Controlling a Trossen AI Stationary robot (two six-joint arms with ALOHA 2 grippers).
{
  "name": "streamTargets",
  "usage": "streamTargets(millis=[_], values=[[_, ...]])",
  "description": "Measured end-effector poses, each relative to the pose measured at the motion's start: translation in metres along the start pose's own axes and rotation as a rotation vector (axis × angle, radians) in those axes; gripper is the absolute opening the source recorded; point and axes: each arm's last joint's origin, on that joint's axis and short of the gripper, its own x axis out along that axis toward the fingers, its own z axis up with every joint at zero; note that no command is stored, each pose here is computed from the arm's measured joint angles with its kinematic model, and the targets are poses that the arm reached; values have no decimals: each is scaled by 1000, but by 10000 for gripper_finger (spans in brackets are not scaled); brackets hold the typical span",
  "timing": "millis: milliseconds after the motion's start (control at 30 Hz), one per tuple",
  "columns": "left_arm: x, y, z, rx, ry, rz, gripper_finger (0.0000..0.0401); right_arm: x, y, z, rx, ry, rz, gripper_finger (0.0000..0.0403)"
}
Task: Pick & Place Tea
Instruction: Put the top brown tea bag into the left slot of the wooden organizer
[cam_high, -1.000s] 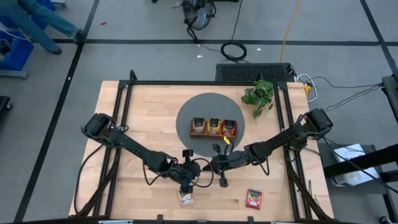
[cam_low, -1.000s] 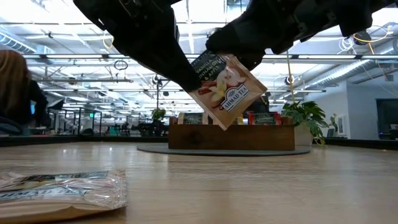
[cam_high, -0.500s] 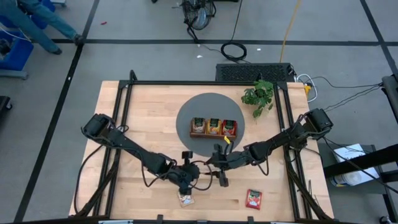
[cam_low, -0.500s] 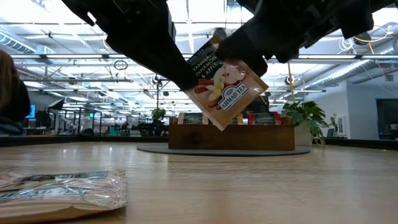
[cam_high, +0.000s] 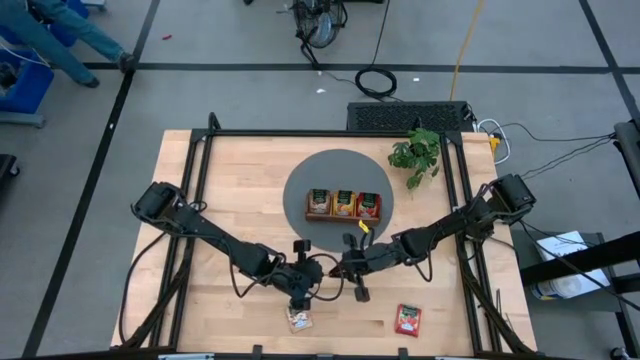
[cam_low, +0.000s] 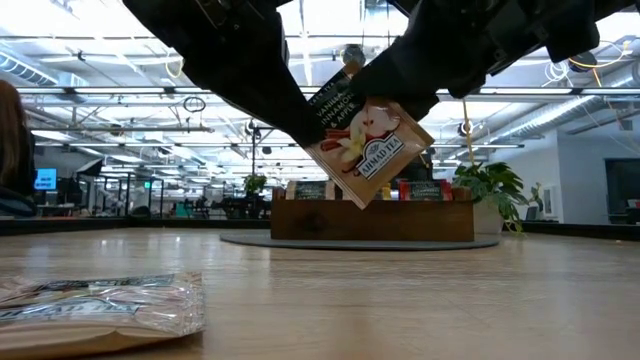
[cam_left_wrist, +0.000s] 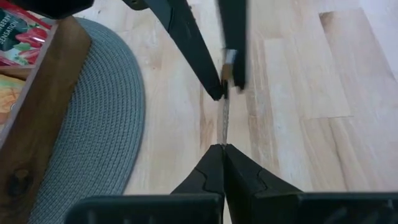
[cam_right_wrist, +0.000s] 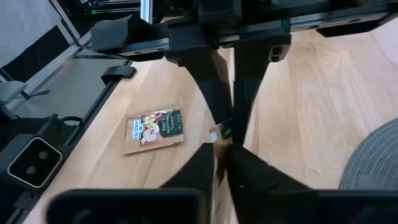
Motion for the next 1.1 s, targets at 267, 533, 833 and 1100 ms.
streamTargets(millis=[267,533,833,1100], values=[[0,0,0,4,-1,-1,21,0,1,-1,-28,4,-5,1],[-35,2,3,12,45,5,79,-2,-2,-9,-36,-14,-2,0],[-76,-24,-17,-3,47,53,105,-33,-26,-28,-46,-306,-105,0],[-82,-50,-47,38,-122,112,20,-47,-58,-24,-7,-447,-190,0]])
